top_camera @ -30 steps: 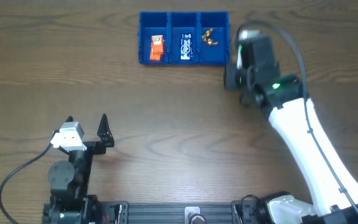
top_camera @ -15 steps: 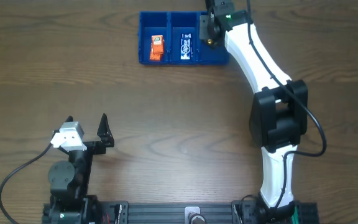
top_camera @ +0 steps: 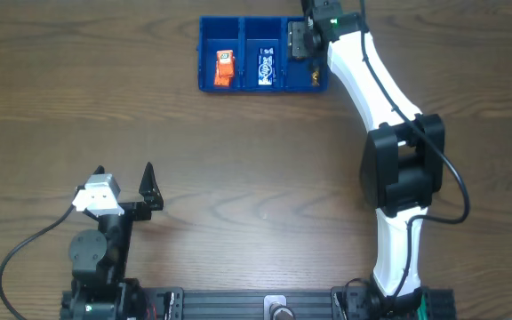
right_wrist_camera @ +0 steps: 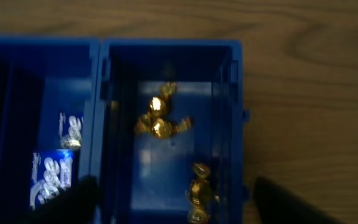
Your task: Sort Candies Into Trays
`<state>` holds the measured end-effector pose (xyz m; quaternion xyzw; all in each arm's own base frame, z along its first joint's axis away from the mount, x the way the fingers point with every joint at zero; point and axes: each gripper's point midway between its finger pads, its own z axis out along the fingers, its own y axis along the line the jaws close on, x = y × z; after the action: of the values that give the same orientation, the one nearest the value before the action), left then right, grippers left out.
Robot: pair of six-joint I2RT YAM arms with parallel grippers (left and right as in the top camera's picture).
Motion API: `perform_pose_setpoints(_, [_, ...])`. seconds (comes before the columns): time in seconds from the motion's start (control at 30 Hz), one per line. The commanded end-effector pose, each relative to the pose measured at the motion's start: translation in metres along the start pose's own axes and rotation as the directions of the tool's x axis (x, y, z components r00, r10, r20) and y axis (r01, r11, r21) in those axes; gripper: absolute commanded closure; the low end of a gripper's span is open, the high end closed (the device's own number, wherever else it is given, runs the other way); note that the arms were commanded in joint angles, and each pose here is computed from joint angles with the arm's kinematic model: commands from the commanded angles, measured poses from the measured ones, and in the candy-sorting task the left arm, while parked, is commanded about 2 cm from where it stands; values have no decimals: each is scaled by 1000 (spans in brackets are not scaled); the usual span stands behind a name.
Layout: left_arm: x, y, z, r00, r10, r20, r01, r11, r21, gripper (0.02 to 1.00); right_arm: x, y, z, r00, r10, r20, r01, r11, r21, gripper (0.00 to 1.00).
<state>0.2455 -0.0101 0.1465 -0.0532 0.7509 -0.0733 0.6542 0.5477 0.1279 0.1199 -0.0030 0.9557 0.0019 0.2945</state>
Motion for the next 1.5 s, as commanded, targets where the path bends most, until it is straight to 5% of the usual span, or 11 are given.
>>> perform_pose_setpoints(0.03, [16,4,1,999,-4,-49,4,1000,-13,20,-48,-22,-121,975,-30,220,32,999,-10,1])
perform_pose_setpoints(0.13, [16,4,1,999,-4,-49,4,1000,-13,20,-33,-74,-201,931,16,364,-30,999,32,1])
perform_pose_setpoints(0.27, [16,4,1,999,-4,-49,4,1000,-13,20,51,-132,-264,862,64,503,-118,990,76,1])
perform_pose_setpoints(0.4, [16,4,1,999,-4,-49,4,1000,-13,20,146,-128,-253,792,76,606,-99,995,4,3])
perform_pose_setpoints(0.6, [16,4,1,999,-4,-49,4,1000,-13,20,210,-106,-228,695,85,714,-2,993,-116,3])
perform_pose_setpoints(0.93, [16,4,1,999,-4,-49,4,1000,-13,20,225,-101,-209,602,91,793,33,990,-139,3])
perform_pose_setpoints(1.5, [16,4,1,999,-4,-49,4,1000,-13,20,230,-101,-203,626,89,774,32,990,-140,3])
